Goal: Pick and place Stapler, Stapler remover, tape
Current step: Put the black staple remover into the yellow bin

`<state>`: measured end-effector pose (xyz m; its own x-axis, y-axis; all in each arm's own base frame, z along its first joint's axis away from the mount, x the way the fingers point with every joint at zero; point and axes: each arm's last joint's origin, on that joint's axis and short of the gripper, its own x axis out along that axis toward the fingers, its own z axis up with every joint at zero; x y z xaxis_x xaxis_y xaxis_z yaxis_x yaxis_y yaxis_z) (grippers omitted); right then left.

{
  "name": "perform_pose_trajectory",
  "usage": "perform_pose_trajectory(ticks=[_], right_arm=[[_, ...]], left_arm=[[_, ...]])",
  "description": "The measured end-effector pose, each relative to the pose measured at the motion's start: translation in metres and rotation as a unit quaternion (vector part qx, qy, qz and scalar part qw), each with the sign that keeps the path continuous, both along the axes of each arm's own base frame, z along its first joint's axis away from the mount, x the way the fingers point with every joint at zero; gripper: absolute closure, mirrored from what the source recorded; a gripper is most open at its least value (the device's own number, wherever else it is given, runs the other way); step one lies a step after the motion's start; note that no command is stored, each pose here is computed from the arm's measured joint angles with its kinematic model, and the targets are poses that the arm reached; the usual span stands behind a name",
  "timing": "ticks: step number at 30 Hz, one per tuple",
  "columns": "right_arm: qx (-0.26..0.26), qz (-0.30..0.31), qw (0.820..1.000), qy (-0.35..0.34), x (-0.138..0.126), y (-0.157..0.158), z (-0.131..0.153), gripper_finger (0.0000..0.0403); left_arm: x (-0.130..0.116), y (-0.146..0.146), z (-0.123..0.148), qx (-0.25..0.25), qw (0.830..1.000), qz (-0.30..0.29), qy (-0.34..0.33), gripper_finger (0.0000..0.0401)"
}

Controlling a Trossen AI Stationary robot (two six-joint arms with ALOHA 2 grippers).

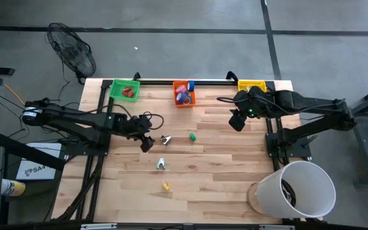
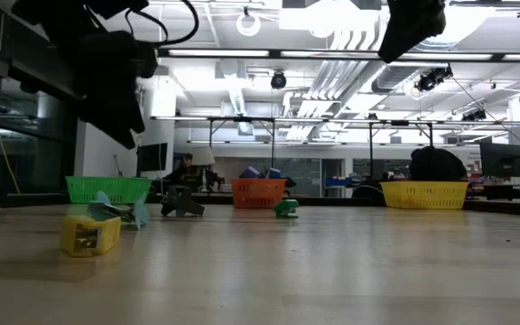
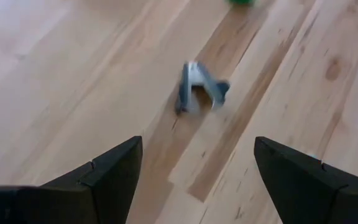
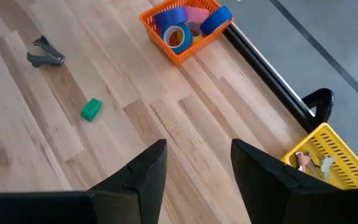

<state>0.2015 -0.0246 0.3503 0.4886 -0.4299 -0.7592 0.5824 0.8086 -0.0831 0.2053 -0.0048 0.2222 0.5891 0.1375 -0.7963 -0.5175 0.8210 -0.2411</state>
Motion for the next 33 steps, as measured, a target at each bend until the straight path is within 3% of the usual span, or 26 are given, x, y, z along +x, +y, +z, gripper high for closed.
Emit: perform_pose_trajectory(ticks=[4, 9, 14, 21, 25, 33], right_arm=[[-0.004, 0.005, 1.0, 0.003, 0.0, 0.0, 0.0, 0.0233], [-0.006, 0.005, 1.0, 0.003, 0.0, 0.0, 0.0, 0.0233], [-0.007, 0.004, 1.0, 0.003, 0.0, 0.0, 0.0, 0.0233], [-0.005, 0.002, 1.0, 0.002, 0.0, 0.0, 0.0, 0.0233], [-0.005, 0.002, 1.0, 0.002, 0.0, 0.0, 0.0, 0.0234], [-0.004, 0.003, 1.0, 0.005, -0.001, 0.0, 0.0, 0.0233]], left_arm=[[0.005, 0.0, 0.002, 0.057, 0.997, -0.058, -0.014, 0.0096], [0.012, -0.003, -0.01, 0.115, 0.984, -0.133, 0.034, 0.0096], [0.024, -0.004, -0.027, 0.126, 0.983, -0.119, 0.063, 0.0095], [0.037, -0.007, -0.05, 0.101, 0.986, -0.099, 0.092, 0.0063], [0.043, -0.018, -0.059, 0.127, 0.984, -0.09, 0.092, 0.0051], [0.047, -0.039, -0.075, 0.142, 0.986, -0.02, 0.083, 0.005]])
